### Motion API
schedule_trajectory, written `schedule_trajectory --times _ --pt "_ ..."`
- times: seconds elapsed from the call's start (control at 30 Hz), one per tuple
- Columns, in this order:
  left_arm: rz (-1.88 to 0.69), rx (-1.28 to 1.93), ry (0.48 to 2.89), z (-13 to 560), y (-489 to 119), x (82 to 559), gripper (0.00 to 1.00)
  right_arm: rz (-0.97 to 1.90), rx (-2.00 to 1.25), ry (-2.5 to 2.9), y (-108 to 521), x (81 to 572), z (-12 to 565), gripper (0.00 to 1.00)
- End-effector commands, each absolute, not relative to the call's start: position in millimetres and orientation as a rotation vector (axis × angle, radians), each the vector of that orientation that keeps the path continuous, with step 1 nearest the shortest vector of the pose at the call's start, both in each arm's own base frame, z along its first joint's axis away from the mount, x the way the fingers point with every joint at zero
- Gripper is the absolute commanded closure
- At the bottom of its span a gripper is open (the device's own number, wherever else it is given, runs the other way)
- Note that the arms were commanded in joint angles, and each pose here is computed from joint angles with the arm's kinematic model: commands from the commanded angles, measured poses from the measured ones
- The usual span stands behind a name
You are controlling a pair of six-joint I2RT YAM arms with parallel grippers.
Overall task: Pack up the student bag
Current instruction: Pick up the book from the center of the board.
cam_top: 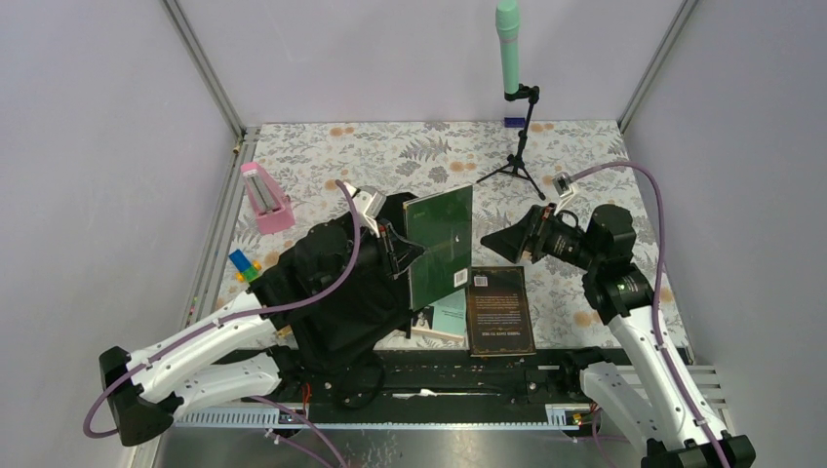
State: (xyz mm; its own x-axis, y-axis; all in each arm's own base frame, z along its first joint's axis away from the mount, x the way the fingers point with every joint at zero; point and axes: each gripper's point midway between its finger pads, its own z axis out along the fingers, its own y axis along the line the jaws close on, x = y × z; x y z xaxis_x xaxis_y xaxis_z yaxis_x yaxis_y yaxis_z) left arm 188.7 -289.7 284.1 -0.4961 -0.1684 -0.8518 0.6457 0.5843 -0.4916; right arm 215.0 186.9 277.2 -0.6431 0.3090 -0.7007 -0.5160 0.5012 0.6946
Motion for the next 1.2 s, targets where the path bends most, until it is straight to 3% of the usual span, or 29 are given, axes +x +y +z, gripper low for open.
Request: schedule_trajectory --times 0.0,0.63,1.17 --pt "-1.199 0.339 1.692 336 -291 180 1.00 1.357 -0.297 1.798 202 203 301 0.07" --pt "-1.327 0.377 1.633 359 -293 163 1.00 1.323 -0.301 1.929 224 220 261 0.31" --pt "-1.416 0.446 1.536 379 -290 147 1.00 1.670 -0.569 1.745 247 171 303 0.48"
